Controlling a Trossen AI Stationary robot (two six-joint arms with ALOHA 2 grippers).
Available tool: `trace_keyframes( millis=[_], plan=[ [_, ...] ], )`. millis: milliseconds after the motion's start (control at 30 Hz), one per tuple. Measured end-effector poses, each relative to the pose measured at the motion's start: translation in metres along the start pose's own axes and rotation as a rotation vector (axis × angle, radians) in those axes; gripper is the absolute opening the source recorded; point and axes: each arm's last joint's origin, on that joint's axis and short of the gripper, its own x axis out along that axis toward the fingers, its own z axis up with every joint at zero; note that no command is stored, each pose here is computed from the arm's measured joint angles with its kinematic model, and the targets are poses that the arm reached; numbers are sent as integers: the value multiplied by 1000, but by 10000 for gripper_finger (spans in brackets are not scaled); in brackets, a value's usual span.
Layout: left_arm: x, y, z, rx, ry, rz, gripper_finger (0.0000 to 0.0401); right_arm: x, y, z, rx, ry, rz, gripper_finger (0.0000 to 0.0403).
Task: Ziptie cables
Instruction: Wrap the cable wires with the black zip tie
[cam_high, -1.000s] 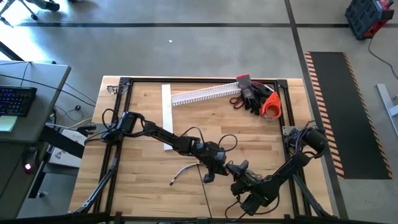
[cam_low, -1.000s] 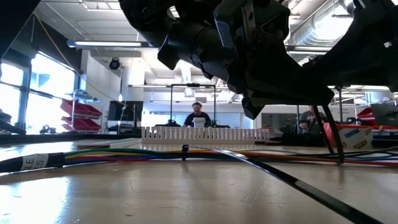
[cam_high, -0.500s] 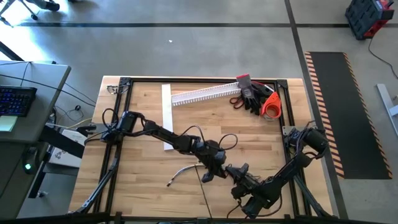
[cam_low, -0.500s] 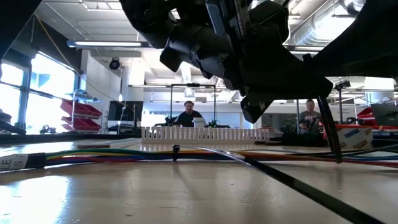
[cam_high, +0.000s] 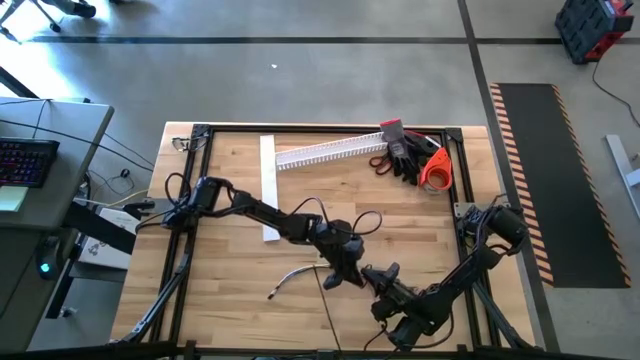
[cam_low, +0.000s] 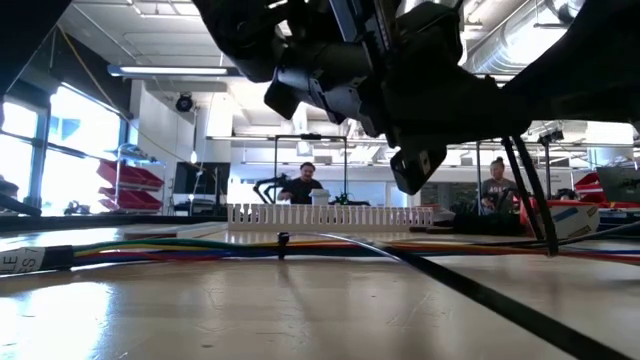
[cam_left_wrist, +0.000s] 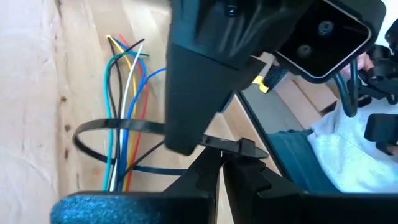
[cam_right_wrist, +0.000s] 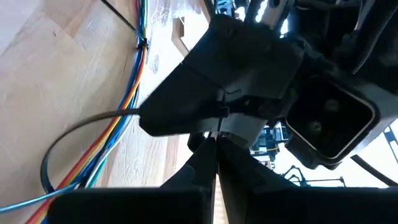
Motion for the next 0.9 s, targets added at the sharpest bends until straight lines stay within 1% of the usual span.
trace_keyframes(
  millis=[133,267,633,733,800,900],
  plan=[
    [-2,2,-1,-5,2,-4,0,-2,0,3,29,-16,-8,0],
    [-2,4,0,-5,-2,-5,0,-4,0,5,8,-30,-32,0],
    [-5,7,1,-18,-2,-5,0,-5,1,10,56,-48,-11,0],
    [-5,7,1,-16,-3,-5,0,-5,1,10,33,-49,-3,1],
    [-5,7,1,-17,-3,-5,0,-5,2,10,30,-48,3,7],
    [-5,7,1,-15,-4,-4,0,-5,2,9,25,-45,6,31]
  ],
)
